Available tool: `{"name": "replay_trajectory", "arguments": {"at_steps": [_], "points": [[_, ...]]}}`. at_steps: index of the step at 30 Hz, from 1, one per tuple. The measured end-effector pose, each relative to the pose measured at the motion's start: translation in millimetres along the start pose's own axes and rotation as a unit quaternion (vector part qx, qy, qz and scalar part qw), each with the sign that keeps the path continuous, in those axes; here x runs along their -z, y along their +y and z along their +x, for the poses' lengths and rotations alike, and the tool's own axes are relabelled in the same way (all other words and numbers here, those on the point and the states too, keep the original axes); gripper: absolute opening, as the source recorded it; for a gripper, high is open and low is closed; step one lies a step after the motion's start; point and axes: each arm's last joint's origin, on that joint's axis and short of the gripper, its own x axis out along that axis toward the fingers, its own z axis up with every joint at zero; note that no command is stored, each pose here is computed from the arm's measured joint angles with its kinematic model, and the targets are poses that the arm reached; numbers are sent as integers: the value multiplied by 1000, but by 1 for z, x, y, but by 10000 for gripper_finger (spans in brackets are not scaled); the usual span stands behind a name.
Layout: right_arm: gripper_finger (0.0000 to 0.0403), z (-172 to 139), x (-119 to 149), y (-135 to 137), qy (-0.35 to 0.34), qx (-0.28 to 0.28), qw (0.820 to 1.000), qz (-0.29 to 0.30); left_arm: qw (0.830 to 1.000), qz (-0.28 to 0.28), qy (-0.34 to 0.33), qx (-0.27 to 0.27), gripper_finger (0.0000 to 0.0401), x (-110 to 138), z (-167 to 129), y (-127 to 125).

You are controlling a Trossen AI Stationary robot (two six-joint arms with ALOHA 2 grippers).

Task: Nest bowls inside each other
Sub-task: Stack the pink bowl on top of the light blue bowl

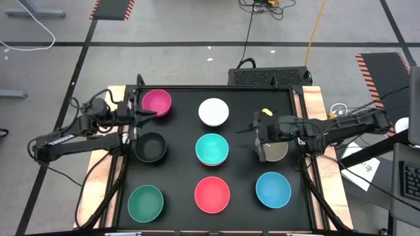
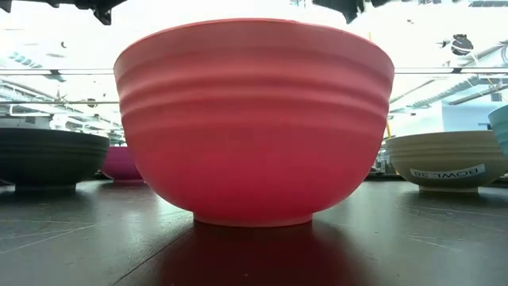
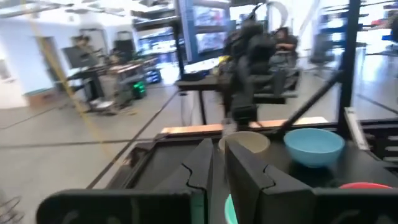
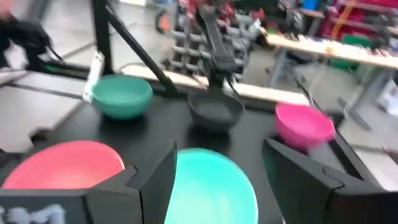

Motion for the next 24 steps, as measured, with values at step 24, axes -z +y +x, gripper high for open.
{"name": "replay_trajectory", "arguments": {"at_steps": [24], "points": [[228, -36, 94, -7, -77, 61, 992, 78, 962, -19, 164, -216, 88, 30, 10, 24]]}}
